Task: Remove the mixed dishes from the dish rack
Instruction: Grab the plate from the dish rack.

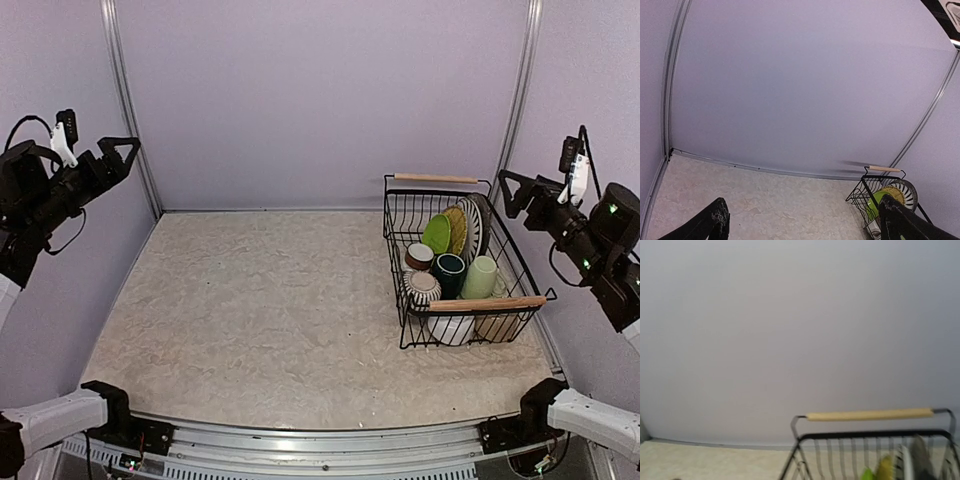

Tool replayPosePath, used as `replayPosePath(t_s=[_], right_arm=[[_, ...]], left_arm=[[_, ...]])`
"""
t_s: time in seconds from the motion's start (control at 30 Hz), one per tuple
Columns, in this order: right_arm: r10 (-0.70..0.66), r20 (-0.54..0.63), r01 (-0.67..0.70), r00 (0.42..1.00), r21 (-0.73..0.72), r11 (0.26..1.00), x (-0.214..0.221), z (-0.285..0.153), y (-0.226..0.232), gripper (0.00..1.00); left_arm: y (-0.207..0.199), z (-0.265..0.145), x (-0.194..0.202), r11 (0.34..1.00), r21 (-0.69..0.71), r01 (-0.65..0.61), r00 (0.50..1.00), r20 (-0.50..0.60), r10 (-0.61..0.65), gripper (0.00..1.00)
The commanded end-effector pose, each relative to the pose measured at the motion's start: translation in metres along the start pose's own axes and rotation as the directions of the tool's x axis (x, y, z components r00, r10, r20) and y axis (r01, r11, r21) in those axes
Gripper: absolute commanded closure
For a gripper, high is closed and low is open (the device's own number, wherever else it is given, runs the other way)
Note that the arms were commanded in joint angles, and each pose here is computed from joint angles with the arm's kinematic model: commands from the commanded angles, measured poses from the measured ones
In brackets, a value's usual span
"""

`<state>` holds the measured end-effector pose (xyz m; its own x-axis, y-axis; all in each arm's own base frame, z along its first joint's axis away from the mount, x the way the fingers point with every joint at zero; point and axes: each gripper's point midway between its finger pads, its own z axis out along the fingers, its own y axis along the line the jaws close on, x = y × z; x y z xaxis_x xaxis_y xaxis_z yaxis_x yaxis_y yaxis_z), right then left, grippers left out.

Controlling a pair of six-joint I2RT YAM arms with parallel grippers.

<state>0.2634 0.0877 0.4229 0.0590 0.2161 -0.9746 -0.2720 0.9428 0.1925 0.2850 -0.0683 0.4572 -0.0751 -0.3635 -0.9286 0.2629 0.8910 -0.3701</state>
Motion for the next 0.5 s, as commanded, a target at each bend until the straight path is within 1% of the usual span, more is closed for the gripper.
replayPosePath(t_s=[0.0, 0.23, 0.33, 0.47], right_arm=[[0.051, -0.061, -0.042, 0.997, 0.132, 0.99, 0.013, -0.004, -0.03, 0.0], [0.164, -0.174, -0.092, 0.971, 0.362, 0.928, 0.044, 0.001, -0.074, 0.0], [0.191, -0.198, -0.111, 0.961, 0.357, 0.927, 0.055, 0.007, -0.075, 0.0], [0.201, -0.179, -0.134, 0.963, 0.328, 0.935, 0.062, 0.006, -0.074, 0.0]], left_arm=[[0.007, 0.012, 0.0, 0.992, 0.056, 0.109, 0.994, -0.036, -0.107, 0.01], [0.029, 0.028, 0.005, 0.972, 0.071, 0.225, 0.971, -0.094, -0.218, 0.01], [0.031, 0.03, 0.006, 0.962, 0.094, 0.258, 0.962, -0.116, -0.247, 0.01], [0.026, 0.032, 0.009, 0.947, 0.142, 0.287, 0.952, -0.153, -0.266, 0.01]])
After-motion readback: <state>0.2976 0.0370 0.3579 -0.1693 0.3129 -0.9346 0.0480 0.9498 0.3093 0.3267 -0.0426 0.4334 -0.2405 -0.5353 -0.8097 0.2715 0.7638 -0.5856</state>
